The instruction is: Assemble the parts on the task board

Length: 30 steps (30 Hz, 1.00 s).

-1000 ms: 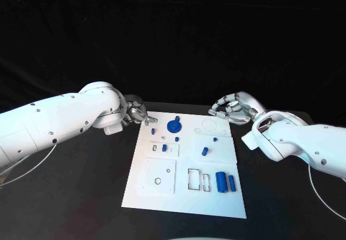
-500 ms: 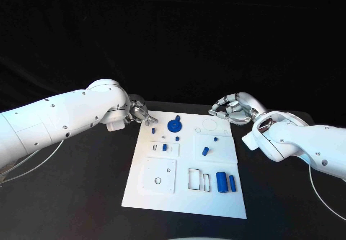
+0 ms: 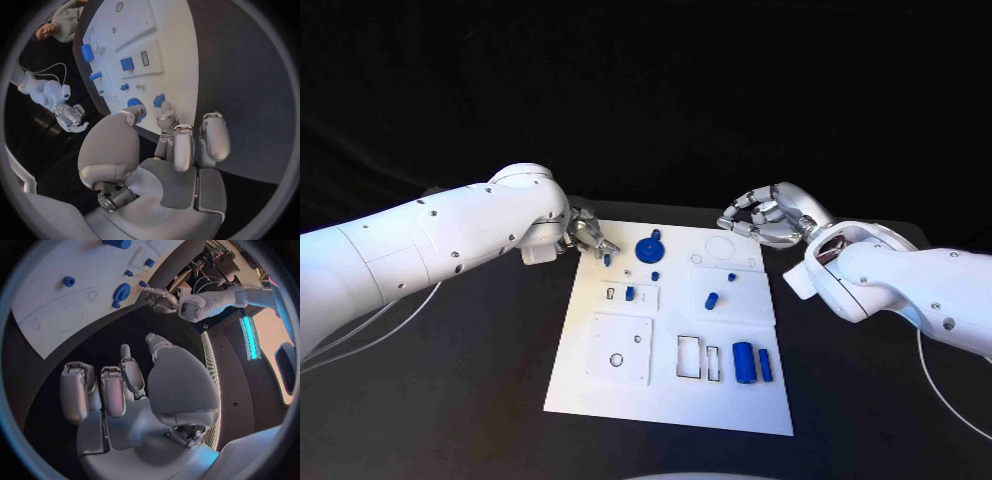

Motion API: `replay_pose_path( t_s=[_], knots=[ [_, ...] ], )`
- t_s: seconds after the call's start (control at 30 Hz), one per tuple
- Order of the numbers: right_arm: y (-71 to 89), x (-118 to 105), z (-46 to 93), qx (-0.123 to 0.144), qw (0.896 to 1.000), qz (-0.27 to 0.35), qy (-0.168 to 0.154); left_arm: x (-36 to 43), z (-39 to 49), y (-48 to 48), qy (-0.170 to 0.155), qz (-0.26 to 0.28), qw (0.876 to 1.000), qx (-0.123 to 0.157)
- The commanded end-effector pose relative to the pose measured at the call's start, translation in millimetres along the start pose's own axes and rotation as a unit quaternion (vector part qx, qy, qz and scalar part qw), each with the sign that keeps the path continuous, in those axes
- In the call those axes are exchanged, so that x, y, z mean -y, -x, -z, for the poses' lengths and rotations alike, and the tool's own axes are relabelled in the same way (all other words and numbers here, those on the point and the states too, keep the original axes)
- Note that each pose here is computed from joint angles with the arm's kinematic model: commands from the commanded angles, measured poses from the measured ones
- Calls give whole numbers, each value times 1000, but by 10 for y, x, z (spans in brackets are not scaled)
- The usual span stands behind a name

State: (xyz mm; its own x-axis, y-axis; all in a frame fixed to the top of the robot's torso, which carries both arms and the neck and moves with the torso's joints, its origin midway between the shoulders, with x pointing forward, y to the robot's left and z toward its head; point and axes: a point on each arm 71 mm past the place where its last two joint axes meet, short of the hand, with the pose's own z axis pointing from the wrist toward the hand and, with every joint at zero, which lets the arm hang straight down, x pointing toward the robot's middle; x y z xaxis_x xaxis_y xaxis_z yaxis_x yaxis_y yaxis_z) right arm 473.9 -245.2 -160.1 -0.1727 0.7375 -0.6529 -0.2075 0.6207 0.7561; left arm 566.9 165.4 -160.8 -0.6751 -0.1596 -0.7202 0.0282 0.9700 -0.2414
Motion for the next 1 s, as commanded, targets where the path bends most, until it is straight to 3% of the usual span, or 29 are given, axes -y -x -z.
replay_pose_path(
  t_s=[0.03, 0.3, 1.0],
  knots=[
    [-14, -10, 1, -4, 1000, 2, 4, 9, -25, -29, -1, -8, 1000, -13],
    [-12, -9, 1, -4, 1000, 2, 5, -21, -51, -39, 3, -4, 1000, -9],
    [-23, -14, -7, -6, 1000, 2, 5, 35, -71, -44, -10, 18, 1000, 4]
  ],
)
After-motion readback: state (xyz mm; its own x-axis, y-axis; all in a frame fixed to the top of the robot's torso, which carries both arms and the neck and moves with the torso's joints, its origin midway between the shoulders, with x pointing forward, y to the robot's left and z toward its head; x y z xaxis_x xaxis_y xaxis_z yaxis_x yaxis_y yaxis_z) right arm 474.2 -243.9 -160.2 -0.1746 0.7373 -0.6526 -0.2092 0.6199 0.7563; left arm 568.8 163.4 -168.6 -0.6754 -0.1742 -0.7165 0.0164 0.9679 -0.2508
